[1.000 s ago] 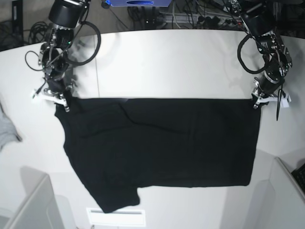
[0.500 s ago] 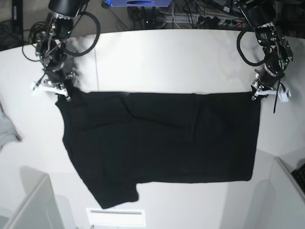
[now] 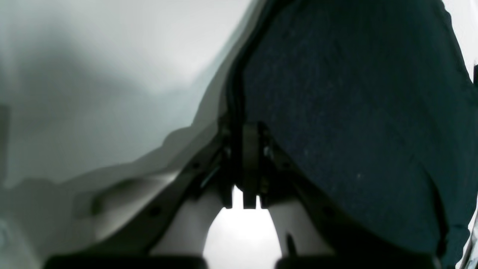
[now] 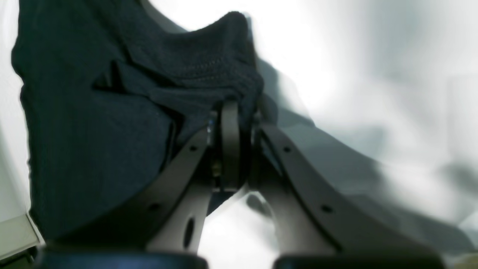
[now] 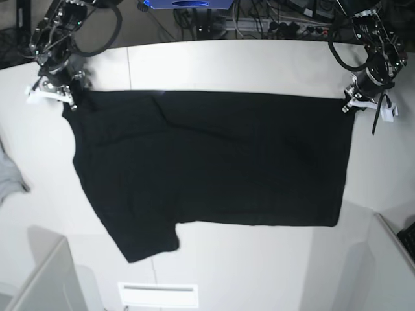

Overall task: Fold the T-shirt properly
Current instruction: 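Drag the held shoulder edge with both grippers, flattening the shirt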

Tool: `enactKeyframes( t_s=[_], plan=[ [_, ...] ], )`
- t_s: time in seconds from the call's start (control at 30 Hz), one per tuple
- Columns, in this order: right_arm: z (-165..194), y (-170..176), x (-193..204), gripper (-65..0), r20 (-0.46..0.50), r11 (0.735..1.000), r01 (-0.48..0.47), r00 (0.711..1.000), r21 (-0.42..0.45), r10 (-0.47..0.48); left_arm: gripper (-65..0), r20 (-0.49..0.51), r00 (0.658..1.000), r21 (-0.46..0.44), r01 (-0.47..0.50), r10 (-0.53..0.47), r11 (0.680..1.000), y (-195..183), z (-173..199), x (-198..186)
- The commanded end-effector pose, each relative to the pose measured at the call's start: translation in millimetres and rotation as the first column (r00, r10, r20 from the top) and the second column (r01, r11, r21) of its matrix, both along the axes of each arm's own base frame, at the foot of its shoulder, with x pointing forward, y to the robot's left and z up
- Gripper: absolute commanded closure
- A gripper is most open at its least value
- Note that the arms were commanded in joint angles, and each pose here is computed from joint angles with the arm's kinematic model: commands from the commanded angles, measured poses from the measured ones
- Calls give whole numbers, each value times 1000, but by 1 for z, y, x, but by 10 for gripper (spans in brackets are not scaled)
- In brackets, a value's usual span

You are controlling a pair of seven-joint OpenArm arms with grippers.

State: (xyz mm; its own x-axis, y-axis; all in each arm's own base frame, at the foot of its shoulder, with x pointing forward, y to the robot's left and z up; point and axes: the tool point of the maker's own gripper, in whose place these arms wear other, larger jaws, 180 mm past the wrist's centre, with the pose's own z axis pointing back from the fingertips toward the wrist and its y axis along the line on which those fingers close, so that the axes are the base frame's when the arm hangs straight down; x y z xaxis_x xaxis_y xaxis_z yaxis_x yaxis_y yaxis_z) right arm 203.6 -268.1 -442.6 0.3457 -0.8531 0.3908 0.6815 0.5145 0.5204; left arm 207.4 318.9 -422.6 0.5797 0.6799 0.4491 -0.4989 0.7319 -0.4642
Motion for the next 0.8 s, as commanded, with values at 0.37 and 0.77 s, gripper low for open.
enactKeyframes(
  t_s=[0.37, 0.77],
  plan=[
    [19, -4, -32, 0, -35, 997, -40, 999, -66, 38, 0, -92, 995, 86, 53, -45, 995, 9, 9, -54],
    [27, 4, -48, 0, -69, 995, -85, 994, -59, 81, 0, -121, 989, 125, 100, -85, 987, 5, 19, -73]
  ],
)
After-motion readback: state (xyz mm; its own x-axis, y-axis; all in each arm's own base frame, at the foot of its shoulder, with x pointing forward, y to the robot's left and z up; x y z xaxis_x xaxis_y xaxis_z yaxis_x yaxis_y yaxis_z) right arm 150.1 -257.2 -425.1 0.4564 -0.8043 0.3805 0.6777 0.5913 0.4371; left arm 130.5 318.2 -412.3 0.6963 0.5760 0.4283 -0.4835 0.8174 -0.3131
